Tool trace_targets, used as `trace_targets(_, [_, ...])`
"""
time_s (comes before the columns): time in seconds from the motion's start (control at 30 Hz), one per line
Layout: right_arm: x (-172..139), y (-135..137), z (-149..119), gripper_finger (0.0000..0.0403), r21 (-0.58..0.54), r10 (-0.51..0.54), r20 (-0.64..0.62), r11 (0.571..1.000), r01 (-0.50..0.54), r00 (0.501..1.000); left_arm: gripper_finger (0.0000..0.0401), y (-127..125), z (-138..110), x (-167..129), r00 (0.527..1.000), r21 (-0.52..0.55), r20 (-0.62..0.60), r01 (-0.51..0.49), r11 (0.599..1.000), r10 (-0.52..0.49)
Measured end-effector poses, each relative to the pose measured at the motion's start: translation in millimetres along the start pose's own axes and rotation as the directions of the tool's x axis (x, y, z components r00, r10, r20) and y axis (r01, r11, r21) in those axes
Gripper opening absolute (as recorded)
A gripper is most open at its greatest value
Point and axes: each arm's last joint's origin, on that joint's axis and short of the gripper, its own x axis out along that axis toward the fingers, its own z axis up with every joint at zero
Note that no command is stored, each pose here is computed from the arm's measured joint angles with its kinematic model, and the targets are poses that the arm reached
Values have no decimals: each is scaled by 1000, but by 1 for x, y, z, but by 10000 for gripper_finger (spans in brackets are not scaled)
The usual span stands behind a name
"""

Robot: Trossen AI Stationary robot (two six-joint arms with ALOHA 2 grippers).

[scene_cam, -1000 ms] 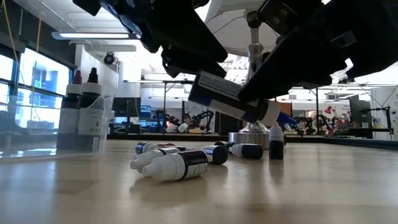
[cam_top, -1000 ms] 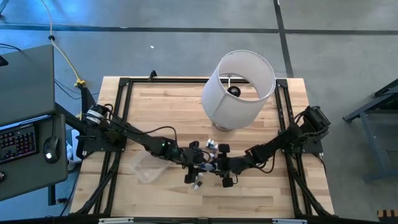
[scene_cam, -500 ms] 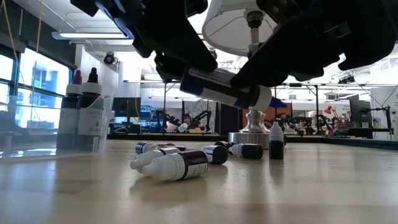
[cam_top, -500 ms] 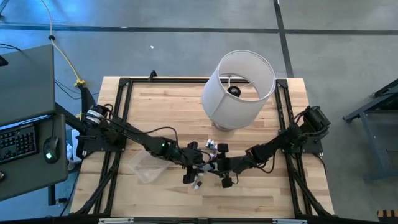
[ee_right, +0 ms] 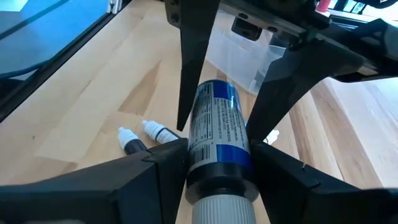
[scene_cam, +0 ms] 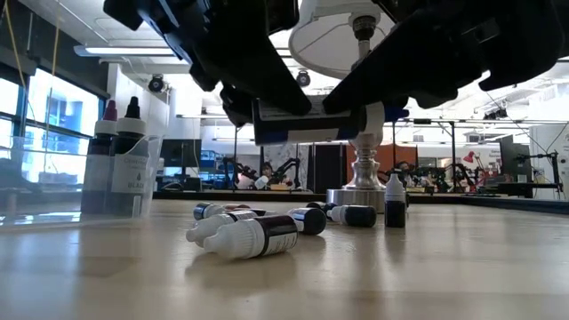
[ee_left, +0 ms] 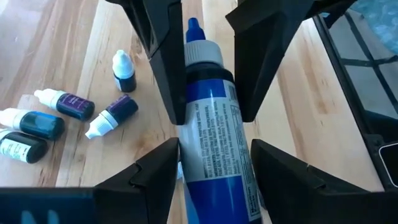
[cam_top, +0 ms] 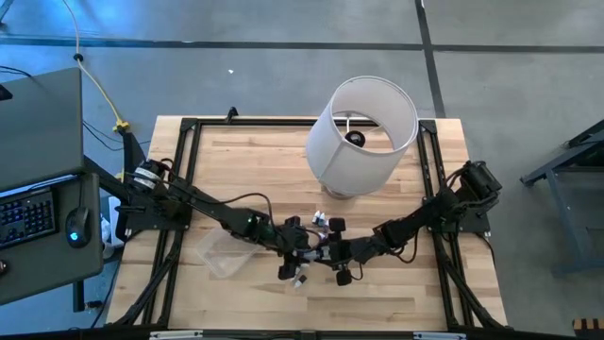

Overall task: Pick & Place food coloring
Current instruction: Put the blue food coloring bottle into the transparent bin

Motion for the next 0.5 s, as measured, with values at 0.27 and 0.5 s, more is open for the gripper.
trace_targets(0.27, [0, -1, 6, 166, -23, -7, 56, 1000, 8, 998, 131, -1, 0, 0, 1000, -1, -10, 26, 1000, -26])
trace_targets(0.5, [0, -1, 6, 167, -21, -8, 62, 1000, 9, 998, 122, -1, 0, 0, 1000, 23, -3, 27, 999, -27])
